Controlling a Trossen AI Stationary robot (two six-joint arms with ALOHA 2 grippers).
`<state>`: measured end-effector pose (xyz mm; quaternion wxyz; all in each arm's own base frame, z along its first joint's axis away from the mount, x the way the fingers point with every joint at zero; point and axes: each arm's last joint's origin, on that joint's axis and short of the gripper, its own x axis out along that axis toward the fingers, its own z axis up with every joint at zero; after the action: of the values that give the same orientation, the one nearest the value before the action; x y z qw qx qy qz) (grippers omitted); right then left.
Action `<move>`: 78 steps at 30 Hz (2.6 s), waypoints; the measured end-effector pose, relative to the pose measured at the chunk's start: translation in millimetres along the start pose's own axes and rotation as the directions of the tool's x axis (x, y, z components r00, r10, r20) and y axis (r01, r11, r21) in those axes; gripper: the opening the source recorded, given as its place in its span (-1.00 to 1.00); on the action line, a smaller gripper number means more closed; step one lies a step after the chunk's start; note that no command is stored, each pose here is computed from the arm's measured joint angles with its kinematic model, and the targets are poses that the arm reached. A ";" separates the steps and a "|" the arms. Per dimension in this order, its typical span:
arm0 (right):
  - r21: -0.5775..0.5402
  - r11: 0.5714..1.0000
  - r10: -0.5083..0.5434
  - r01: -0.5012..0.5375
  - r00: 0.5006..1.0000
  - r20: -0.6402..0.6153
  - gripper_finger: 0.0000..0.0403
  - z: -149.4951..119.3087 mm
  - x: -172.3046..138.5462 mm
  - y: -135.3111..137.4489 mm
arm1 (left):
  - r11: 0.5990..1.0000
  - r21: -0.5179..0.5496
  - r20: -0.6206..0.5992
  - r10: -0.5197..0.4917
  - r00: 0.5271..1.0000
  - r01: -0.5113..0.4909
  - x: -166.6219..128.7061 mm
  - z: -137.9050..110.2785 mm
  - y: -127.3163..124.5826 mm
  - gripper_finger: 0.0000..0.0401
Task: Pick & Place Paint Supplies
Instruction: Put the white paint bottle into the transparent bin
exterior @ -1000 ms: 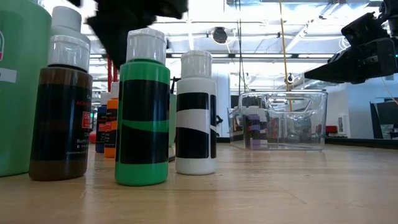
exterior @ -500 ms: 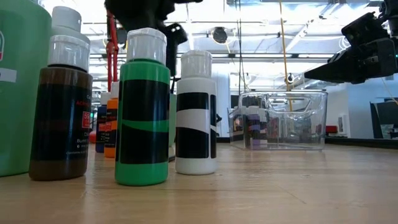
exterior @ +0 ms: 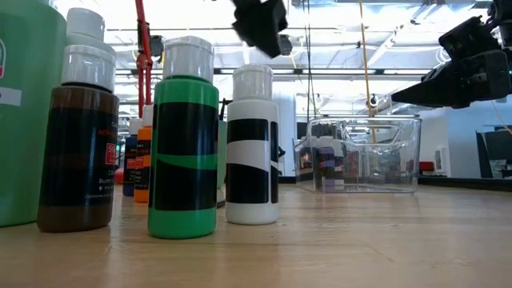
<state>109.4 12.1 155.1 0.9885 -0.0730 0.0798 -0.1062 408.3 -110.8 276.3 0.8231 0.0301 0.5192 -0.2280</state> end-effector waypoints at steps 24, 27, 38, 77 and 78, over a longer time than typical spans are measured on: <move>-0.009 1.000 0.002 -0.002 1.000 -0.021 -0.98 -1.9 1.3 0.8 | 0.988 0.070 -0.089 0.141 0.986 -0.136 51.9 -4.6 -31.2 0.48; -0.010 1.000 0.002 -0.003 1.000 -0.022 -0.98 -2.0 1.4 0.9 | 0.990 0.060 -0.095 0.130 0.987 -0.124 54.9 -7.6 -27.6 0.48; -0.013 1.000 0.002 -0.002 1.000 -0.022 -0.98 -1.9 1.3 0.8 | 0.996 0.073 -0.114 0.066 0.991 -0.058 60.1 -12.7 -27.3 0.44; -0.013 1.000 0.002 -0.002 1.000 -0.022 -0.98 -2.0 1.4 0.8 | 0.985 -0.073 0.163 0.168 0.972 -0.158 -63.5 42.3 31.1 -0.53; -0.013 1.000 0.002 -0.002 1.000 -0.021 -0.98 -1.9 1.3 0.9 | 0.978 -0.099 0.195 0.200 0.960 -0.183 -77.7 44.3 40.6 -0.53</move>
<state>110.5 12.4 152.8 0.9872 -0.0780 0.0910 -0.1053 434.3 -60.5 356.4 0.8906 0.0236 0.4357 -0.1282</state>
